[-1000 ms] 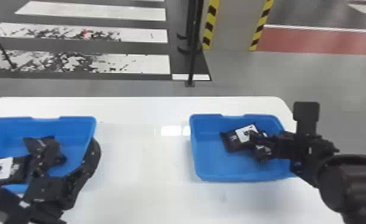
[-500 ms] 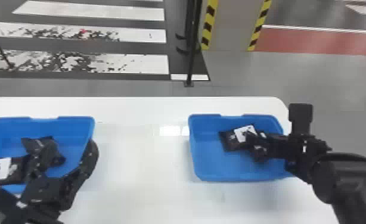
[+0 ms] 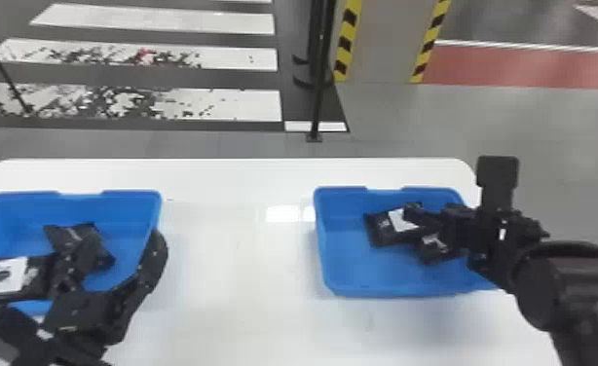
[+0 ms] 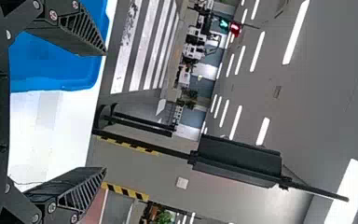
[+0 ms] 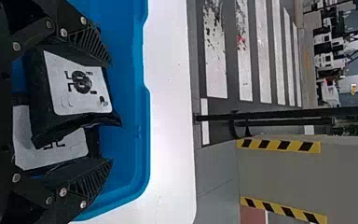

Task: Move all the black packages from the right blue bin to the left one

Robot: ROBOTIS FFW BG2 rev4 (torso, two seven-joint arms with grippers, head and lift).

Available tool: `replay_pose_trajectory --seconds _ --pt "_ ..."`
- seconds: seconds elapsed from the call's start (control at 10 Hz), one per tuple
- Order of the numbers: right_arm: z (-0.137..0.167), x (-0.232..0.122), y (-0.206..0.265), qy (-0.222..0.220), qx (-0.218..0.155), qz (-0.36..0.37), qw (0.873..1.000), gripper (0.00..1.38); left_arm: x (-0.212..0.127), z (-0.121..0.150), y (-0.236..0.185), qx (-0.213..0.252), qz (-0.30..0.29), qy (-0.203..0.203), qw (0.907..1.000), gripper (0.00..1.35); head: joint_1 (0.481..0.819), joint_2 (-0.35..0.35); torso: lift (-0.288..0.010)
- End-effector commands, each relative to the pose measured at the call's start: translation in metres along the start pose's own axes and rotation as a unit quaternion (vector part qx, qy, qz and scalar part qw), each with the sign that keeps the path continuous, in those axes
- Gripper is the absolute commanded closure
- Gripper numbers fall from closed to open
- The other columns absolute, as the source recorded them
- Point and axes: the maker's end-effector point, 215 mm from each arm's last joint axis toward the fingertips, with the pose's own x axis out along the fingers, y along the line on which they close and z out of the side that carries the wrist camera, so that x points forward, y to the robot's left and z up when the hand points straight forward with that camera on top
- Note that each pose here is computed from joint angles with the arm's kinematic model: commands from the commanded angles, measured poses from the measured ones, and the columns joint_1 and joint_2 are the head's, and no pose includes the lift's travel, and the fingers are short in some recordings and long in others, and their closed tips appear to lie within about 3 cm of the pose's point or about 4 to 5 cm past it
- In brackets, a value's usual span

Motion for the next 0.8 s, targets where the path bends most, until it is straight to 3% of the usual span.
replay_pose_trajectory --seconds 0.0,0.5,0.6,0.7 --pt "-0.003 0.0 0.004 0.007 -0.001 0.001 1.0 0.33 -0.001 0.0 0.002 0.001 0.001 0.001 1.0 0.17 0.695 -0.092 -0.154" --pt "-0.014 0.013 0.006 0.027 -0.002 -0.002 1.0 0.36 -0.003 -0.001 0.004 -0.001 0.003 0.002 1.0 0.18 0.695 -0.076 -0.154" --pt "-0.02 0.015 0.006 0.038 0.001 -0.001 0.999 0.47 -0.003 -0.002 0.005 -0.001 0.003 0.003 1.0 0.18 0.695 -0.076 -0.154" --pt "-0.025 0.017 0.006 0.046 0.006 0.003 0.999 0.7 -0.003 -0.001 0.005 0.0 0.003 0.002 1.0 0.18 0.695 -0.077 -0.154"
